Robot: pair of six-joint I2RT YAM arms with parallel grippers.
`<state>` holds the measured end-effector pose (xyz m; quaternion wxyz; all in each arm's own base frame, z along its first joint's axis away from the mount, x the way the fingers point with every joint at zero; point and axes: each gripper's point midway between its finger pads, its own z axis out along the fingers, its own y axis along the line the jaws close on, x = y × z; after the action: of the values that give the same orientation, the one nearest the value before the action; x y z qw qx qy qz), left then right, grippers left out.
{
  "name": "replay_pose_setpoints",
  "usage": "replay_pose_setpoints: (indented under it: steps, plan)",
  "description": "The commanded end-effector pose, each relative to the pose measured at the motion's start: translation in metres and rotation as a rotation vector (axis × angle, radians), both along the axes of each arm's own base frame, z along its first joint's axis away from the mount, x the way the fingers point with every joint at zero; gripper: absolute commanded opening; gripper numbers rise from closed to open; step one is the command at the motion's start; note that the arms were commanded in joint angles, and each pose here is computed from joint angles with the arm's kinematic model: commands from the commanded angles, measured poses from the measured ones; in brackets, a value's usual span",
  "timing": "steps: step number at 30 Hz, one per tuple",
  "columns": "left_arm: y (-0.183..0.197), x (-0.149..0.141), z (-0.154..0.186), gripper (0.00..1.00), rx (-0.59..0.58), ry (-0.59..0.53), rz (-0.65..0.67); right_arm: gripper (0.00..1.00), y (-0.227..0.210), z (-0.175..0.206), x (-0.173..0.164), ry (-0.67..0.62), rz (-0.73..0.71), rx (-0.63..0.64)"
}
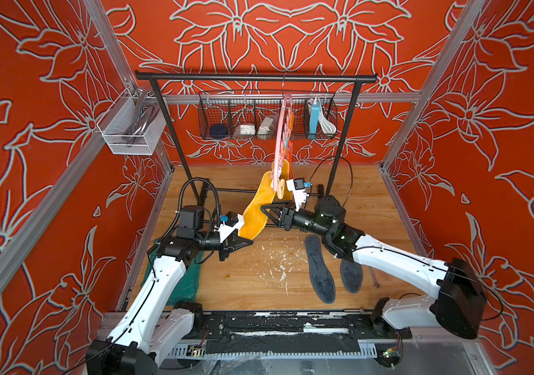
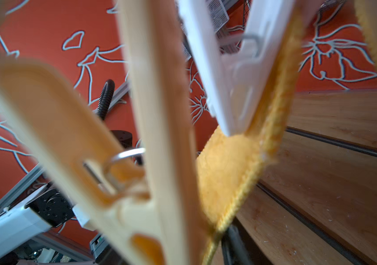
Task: Take the shoe insoles off the hanger
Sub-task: Remove the insole from the hanger.
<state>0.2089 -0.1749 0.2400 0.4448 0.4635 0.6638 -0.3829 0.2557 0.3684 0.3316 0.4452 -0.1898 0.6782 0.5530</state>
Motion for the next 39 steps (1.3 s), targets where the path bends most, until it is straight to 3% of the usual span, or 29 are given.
replay_pose_setpoints:
  steps: [1, 8, 25, 39]
  plan:
    - [-0.003, -0.014, 0.007, 0.0, -0.032, 0.005, -0.047, 0.55, -0.017, 0.006, 0.013, -0.058, -0.083, -0.038]
    - [-0.004, -0.019, 0.005, 0.0, -0.036, 0.004, -0.065, 0.57, -0.038, 0.017, 0.032, -0.14, -0.114, -0.061]
    - [-0.003, -0.019, -0.004, 0.0, -0.019, 0.001, -0.065, 0.61, -0.047, 0.04, 0.04, -0.28, 0.186, 0.042]
    - [-0.003, -0.017, -0.012, 0.0, -0.008, -0.002, -0.065, 0.66, -0.055, 0.063, 0.066, -0.269, 0.152, 0.004]
